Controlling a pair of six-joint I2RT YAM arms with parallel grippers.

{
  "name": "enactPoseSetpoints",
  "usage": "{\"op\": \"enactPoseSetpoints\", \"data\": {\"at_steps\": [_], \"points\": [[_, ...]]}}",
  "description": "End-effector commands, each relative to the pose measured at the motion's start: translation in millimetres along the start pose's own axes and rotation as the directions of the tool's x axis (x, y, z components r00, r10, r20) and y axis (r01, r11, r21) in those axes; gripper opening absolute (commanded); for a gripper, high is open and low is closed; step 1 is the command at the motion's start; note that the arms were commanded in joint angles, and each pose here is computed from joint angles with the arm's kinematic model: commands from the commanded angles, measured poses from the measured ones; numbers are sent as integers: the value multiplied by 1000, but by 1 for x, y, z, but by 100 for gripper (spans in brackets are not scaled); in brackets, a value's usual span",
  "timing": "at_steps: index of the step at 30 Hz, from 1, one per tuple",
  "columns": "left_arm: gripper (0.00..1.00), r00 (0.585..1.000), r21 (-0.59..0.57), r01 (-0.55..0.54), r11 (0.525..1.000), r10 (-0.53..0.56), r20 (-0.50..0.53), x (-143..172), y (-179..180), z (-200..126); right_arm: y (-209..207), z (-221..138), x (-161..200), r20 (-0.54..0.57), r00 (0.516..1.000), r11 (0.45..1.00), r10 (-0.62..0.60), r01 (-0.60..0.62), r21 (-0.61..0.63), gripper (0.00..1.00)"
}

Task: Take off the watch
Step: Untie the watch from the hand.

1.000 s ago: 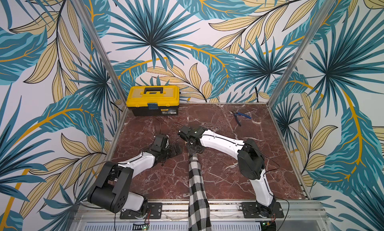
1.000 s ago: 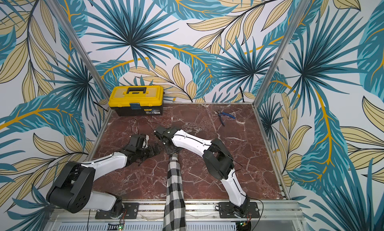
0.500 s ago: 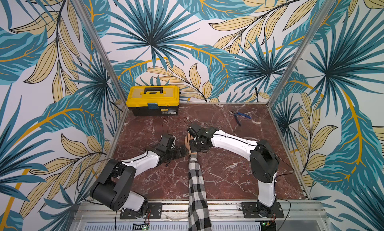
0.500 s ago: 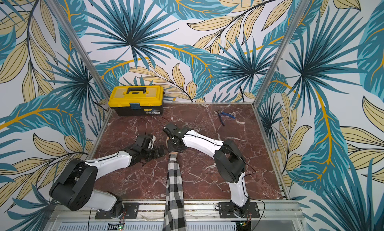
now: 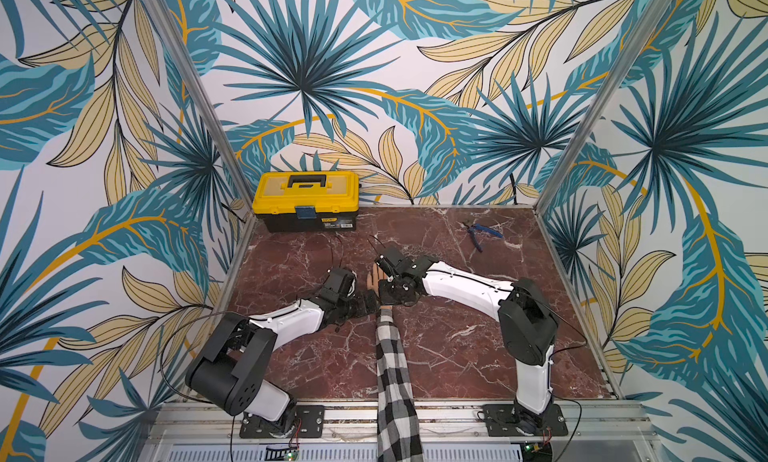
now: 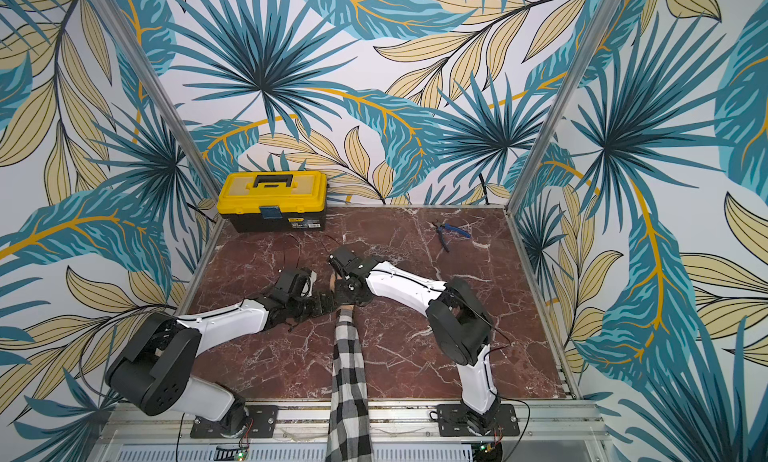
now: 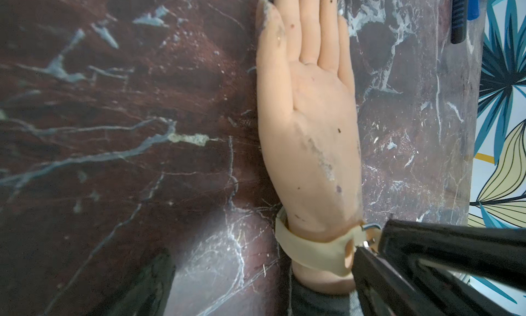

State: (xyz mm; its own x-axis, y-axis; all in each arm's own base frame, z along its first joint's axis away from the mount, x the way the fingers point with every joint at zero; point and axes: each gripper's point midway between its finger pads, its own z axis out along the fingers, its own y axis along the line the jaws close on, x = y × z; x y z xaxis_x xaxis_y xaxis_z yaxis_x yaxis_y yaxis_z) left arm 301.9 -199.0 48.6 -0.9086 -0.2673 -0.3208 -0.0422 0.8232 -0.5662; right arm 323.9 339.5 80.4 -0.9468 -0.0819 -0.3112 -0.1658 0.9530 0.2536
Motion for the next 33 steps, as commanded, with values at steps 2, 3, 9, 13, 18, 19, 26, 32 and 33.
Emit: {"op": "enactPoseSetpoints", "data": {"at_steps": [2, 3, 9, 13, 18, 19, 26, 32, 33], "points": [[100, 1000, -24, 4, 1000, -4, 1, 0, 3, 4, -8, -5, -7, 16, 999, 999, 34, -34, -13, 0], [100, 1000, -29, 6, 1000, -6, -1, 1, 5, 4, -9, -6, -8, 19, 999, 999, 36, -36, -14, 0], [91, 999, -46, 7, 999, -9, -33, 13, 15, 6, -12, -9, -12, 24, 998, 998, 50, -50, -24, 0], [90, 997, -64, 28, 998, -32, -65, 21, 22, 12, -11, -9, -14, 24, 998, 997, 58, -57, -44, 0], [91, 996, -63, 33, 997, -39, -85, 22, 19, 19, -7, -8, -12, 11, 997, 994, 72, -70, -85, 0], [91, 996, -54, 26, 998, -30, -81, 20, 15, 19, -6, -8, -11, 7, 997, 993, 72, -71, -92, 0], [92, 997, -44, 19, 999, -22, -70, 14, 9, 19, -6, -6, -10, 1, 997, 992, 75, -74, -99, 0], [84, 996, -65, 22, 998, -28, -90, 26, 20, 18, -6, -8, -12, 7, 997, 992, 74, -73, -99, 0], [82, 995, -66, 22, 998, -29, -95, 27, 21, 19, -7, -8, -12, 6, 997, 992, 75, -74, -99, 0]]}}
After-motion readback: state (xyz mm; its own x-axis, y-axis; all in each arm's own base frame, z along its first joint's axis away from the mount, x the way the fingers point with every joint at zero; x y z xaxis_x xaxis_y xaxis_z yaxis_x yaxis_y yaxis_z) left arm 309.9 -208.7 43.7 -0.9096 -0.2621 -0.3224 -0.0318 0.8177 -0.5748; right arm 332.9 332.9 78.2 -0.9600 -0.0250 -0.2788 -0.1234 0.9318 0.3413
